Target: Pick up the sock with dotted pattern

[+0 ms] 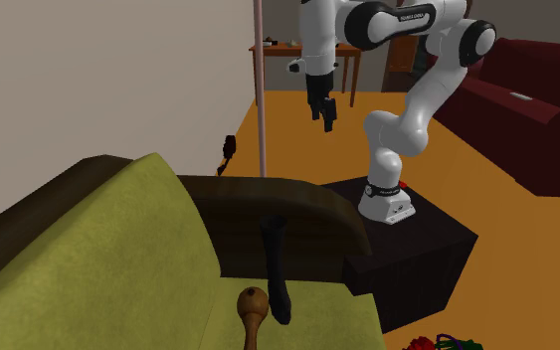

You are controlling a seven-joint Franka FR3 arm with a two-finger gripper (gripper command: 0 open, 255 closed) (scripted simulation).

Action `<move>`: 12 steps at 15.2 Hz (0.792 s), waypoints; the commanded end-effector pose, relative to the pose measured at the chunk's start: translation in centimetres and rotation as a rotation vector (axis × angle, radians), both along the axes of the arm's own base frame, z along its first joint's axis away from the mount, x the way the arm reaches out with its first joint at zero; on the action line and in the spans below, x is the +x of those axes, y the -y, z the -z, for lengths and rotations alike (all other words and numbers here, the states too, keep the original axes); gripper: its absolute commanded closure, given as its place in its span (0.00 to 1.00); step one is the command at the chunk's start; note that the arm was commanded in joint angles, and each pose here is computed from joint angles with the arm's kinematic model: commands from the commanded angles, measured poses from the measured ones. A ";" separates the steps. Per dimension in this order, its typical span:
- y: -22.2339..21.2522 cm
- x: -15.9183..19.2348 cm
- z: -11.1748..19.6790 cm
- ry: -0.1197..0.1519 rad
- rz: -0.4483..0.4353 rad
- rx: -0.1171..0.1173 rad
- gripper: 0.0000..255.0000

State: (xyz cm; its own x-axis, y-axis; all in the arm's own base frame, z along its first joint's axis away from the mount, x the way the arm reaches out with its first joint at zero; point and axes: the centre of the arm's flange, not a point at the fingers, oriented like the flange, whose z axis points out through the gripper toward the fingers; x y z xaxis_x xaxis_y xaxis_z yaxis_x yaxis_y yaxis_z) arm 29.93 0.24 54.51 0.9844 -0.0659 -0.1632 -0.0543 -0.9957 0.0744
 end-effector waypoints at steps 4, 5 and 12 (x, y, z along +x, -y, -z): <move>-1.9 2.3 2.4 0.009 0.006 0.006 0.00; -2.6 3.0 3.1 0.012 0.008 0.008 0.00; -7.1 8.5 8.5 0.032 0.022 0.021 0.00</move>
